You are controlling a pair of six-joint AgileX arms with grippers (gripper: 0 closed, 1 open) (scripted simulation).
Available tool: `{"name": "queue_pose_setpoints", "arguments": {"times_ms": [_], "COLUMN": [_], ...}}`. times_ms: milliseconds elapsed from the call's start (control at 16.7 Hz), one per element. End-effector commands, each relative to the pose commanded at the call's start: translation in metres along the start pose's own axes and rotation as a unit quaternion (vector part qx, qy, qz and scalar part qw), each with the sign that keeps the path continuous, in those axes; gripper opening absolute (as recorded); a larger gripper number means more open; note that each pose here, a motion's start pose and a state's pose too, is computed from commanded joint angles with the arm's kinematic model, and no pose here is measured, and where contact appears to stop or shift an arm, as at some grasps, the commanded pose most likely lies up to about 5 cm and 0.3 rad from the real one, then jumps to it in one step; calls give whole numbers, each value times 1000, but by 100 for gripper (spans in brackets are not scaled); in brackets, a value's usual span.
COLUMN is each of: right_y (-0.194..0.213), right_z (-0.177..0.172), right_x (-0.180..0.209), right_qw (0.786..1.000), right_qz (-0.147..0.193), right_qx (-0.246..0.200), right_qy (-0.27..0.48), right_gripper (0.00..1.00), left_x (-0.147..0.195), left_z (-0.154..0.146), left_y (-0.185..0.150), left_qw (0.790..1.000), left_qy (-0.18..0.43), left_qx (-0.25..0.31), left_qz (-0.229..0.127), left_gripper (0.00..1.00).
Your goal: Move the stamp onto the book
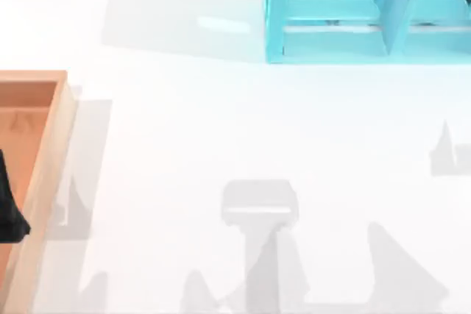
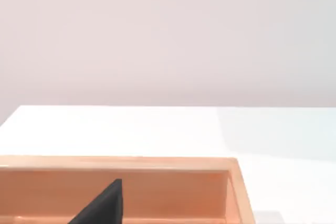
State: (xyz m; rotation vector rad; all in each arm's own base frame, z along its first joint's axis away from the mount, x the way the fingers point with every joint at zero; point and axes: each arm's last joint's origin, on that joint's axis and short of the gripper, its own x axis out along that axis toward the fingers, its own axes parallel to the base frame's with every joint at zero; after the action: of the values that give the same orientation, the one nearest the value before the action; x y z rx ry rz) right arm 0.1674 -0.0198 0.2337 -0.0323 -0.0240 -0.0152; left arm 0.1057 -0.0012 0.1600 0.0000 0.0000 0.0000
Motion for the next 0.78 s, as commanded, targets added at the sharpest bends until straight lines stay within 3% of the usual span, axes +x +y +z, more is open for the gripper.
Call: {"name": "queue_pose_setpoints", "arguments": {"times_ms": [300, 540, 780], "right_y": [-33, -67, -98], "right_z": [-15, -65, -117], "right_x": [89, 150, 184], "right_qw": [999, 997, 997], "right_qz": [-1, -4, -8], "right_qx": [2, 11, 17], "right_qy": [46, 74, 77], "right_gripper": [100, 100, 100], "left_x": [0, 0, 0], "left_z": [0, 0, 0], "left_y": [0, 0, 0], "left_qw": [1000, 1000, 1000], "left_qy": [0, 0, 0], "left_qx": [0, 0, 0], "left_qz": [0, 0, 0], "left_gripper": [100, 100, 100]}}
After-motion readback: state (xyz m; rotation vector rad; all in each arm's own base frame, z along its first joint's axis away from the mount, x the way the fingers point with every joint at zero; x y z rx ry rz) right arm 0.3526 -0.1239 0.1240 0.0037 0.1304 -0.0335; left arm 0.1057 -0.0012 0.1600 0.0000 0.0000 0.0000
